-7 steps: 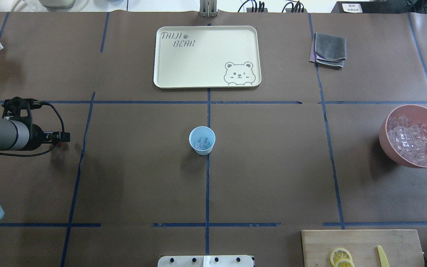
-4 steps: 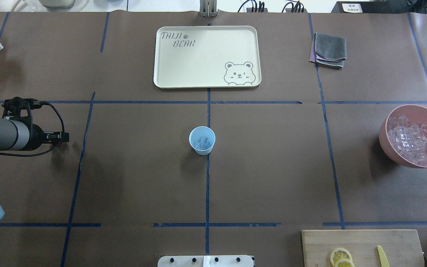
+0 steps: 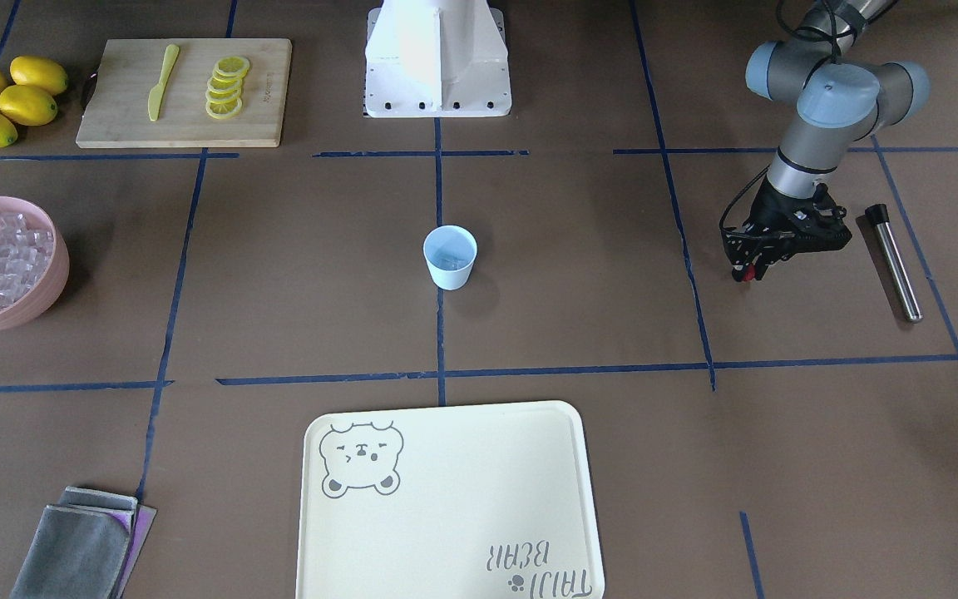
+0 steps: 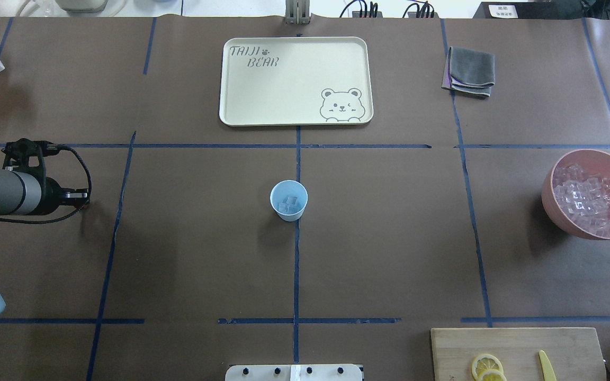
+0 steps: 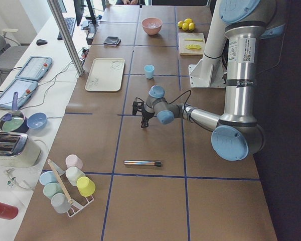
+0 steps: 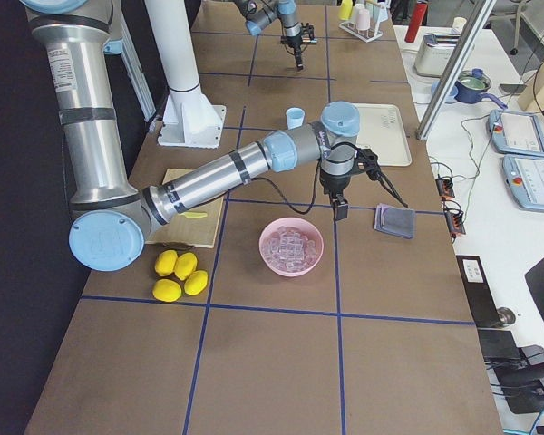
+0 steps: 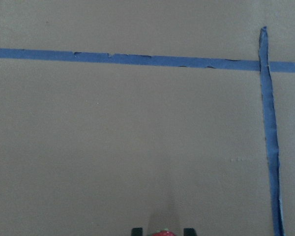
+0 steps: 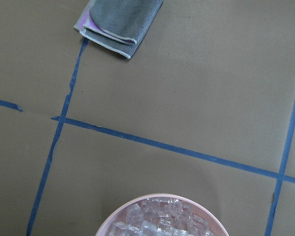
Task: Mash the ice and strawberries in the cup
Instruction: 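Lower the left gripper onto the red strawberry and grasp it, then carry the strawberry with the left gripper over the light-blue cup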
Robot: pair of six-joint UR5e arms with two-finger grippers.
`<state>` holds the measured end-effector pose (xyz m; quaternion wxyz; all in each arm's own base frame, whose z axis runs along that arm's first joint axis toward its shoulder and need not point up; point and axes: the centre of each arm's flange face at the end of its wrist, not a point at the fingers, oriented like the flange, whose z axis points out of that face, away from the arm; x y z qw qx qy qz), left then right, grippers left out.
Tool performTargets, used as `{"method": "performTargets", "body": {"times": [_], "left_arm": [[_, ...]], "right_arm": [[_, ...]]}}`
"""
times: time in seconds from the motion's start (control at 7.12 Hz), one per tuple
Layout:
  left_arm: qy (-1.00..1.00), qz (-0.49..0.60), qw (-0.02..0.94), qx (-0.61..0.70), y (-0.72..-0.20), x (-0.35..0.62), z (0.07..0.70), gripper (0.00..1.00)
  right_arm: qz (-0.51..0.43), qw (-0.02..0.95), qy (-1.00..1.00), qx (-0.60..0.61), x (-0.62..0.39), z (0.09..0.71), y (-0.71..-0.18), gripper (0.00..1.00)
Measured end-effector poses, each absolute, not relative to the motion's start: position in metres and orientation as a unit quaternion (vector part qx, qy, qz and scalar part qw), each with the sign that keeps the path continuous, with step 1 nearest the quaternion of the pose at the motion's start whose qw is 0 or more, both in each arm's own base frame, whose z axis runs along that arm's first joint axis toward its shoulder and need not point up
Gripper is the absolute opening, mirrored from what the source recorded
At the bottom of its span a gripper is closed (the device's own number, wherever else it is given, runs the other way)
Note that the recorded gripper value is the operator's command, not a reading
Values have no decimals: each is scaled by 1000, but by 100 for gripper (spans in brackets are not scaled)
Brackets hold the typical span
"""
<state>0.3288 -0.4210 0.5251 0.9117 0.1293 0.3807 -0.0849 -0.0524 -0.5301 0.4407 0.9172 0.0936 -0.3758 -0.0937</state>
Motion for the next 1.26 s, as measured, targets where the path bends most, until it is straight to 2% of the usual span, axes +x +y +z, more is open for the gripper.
{"method": "performTargets", "body": {"times": [0.28,0.56,0.98,1.26], "left_arm": [[394,-79,908,120,-419,322,504,0],[395,-79,910,98,-419,315,445,0],[406,-89,906,80,-436,337,290,0],[430,-121,893,62,-440,366,210,0]], "right_arm": [[-93,917,-376,93,-52,441,-529,99],[-85,919,-376,87,-41,453,-524,99],[-83,922,-372,71,-4,502,-506,99],[-87,919,-378,63,28,542,-494,99]]}}
